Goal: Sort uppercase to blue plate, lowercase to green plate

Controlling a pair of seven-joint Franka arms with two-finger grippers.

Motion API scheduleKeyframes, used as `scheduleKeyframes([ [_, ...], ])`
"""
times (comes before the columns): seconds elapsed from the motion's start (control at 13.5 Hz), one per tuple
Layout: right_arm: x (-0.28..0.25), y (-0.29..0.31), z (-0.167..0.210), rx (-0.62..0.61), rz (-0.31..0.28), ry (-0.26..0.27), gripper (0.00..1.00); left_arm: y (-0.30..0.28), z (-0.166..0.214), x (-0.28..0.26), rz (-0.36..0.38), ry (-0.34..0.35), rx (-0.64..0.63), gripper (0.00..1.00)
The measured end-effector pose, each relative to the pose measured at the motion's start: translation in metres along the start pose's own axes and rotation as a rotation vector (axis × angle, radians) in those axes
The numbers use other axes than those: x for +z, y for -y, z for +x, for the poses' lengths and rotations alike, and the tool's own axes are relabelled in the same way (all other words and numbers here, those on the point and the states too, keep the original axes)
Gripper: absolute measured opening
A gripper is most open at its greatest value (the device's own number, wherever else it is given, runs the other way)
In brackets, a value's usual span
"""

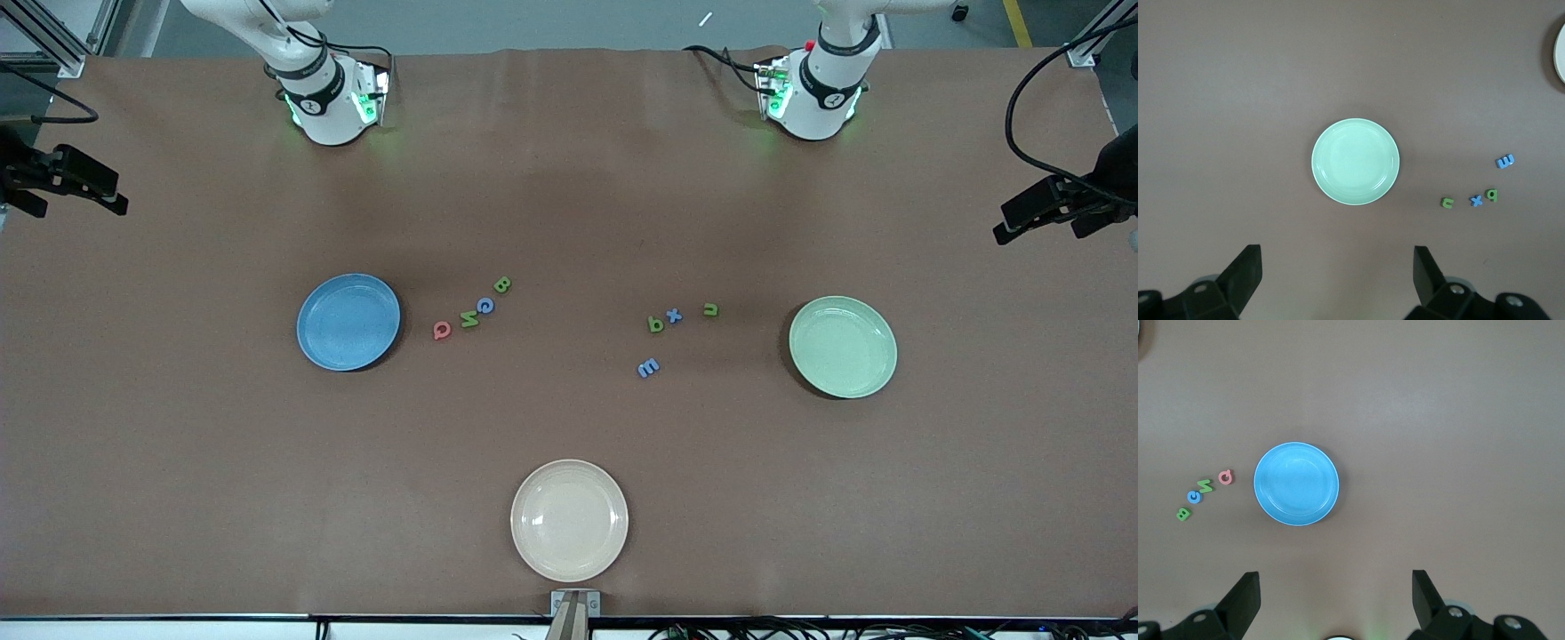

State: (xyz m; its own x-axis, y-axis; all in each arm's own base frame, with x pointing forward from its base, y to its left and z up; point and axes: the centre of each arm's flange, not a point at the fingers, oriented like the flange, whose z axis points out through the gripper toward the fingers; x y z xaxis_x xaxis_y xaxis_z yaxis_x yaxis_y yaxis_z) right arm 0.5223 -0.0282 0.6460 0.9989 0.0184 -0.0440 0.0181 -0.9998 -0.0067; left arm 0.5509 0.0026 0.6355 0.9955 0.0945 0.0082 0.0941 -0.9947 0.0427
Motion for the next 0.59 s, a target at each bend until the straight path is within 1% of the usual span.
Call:
scheduleKeyframes([
  [0.59, -0.0004, 0.0, -0.0004, 0.0, 0.0, 0.002, 1.0, 0.0015, 0.0002, 0.0051, 0.001, 0.011, -0.003, 1.0],
])
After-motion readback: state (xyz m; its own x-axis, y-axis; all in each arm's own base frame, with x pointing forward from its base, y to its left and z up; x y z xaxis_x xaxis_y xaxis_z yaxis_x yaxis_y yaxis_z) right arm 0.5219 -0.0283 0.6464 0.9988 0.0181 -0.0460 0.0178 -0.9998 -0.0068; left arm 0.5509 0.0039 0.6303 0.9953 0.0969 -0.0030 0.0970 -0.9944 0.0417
